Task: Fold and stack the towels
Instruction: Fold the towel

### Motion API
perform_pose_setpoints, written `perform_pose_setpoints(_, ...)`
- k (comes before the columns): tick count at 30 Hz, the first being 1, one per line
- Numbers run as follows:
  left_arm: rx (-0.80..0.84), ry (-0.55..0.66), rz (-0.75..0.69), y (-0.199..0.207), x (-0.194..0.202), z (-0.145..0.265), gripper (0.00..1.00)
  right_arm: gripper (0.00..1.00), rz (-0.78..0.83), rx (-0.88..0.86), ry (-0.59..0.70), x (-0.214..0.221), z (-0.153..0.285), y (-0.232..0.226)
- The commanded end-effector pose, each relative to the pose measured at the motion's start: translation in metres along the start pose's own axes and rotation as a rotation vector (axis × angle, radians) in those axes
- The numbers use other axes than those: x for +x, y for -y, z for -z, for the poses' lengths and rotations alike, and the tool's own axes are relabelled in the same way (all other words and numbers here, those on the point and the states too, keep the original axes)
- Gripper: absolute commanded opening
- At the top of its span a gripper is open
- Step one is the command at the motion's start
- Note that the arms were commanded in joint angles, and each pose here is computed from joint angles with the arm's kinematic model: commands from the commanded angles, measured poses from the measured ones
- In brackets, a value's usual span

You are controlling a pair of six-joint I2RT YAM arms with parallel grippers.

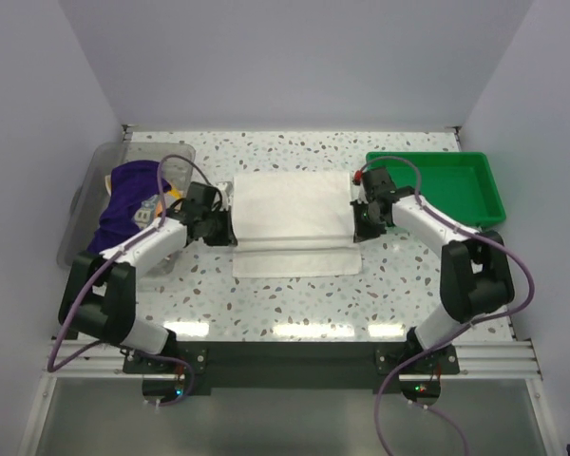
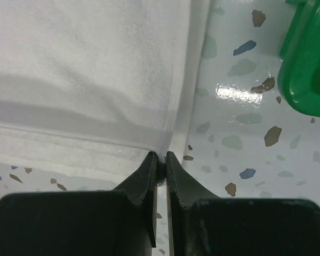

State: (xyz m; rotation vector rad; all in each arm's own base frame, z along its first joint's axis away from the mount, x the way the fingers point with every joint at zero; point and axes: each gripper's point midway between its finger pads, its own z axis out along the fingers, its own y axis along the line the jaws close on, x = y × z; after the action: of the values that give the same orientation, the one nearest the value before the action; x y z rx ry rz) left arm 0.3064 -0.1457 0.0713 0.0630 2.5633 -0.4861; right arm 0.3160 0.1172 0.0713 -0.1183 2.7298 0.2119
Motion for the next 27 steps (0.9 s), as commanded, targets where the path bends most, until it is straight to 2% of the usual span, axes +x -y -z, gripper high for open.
perform_pose_setpoints(1,-0.051,-0.036,0.011,-0.014,0.011,-0.013,0.00,0.00,-0.027,0.092,-0.072,0.018,-0.017,0.025)
perform_pose_setpoints(8,-0.086,-0.120,0.034,-0.026,0.034,-0.030,0.00,0.00,-0.034,0.116,-0.133,0.034,-0.041,0.031)
perform_pose_setpoints(11,-0.098,-0.091,0.030,-0.024,0.020,-0.023,0.00,0.00,-0.026,0.126,-0.111,0.023,-0.034,0.032)
perform_pose_setpoints(15,-0.120,0.010,0.003,-0.014,-0.021,0.006,0.00,0.00,-0.007,0.142,-0.036,-0.006,0.006,0.030)
perform_pose_setpoints(16,-0.126,0.004,0.001,-0.013,-0.022,0.016,0.00,0.00,-0.001,0.137,0.008,-0.014,0.023,0.028)
perform_pose_setpoints(19,-0.093,0.103,-0.019,0.002,-0.046,0.049,0.00,0.00,0.006,0.076,0.048,-0.017,0.052,0.017)
perform_pose_setpoints(21,-0.084,0.116,-0.022,0.002,-0.041,0.055,0.00,0.00,0.007,0.069,0.036,-0.003,0.053,0.018)
perform_pose_setpoints(23,-0.088,0.054,-0.008,-0.005,-0.018,0.042,0.00,0.00,0.005,0.079,-0.046,0.021,0.040,0.023)
perform_pose_setpoints(26,-0.052,-0.032,0.017,-0.003,0.010,0.026,0.00,0.00,-0.014,0.105,-0.106,0.040,0.023,0.029)
perform_pose_setpoints(27,-0.048,-0.038,0.020,-0.003,0.014,0.022,0.00,0.00,-0.021,0.108,-0.090,0.038,0.019,0.030)
